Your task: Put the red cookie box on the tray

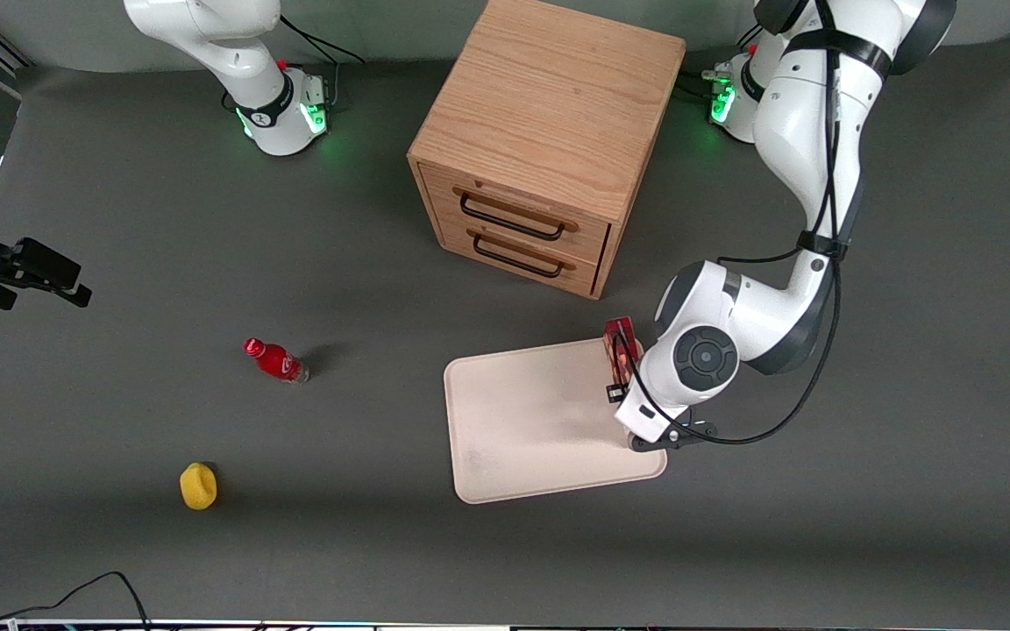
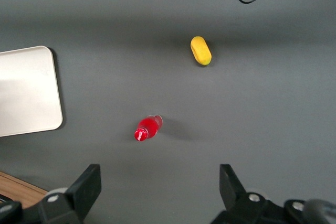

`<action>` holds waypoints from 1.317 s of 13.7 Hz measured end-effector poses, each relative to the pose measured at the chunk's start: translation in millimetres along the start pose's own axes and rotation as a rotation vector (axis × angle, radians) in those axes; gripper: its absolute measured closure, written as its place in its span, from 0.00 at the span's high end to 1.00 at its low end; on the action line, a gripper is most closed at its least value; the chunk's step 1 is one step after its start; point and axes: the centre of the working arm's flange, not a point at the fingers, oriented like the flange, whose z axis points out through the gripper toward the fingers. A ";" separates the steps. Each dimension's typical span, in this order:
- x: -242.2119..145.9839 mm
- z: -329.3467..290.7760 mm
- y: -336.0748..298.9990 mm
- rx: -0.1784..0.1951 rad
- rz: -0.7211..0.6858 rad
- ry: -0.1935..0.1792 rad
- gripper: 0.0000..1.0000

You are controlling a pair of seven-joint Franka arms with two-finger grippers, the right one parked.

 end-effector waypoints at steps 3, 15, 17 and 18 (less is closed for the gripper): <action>1.0 8.8 3.8 -0.006 0.007 0.018 0.34; 30.1 -202.4 -153.2 0.058 0.024 -0.061 1.00; 26.1 -226.8 -187.5 0.059 0.013 -0.062 1.00; 22.2 -233.4 -202.1 0.060 0.013 -0.057 1.00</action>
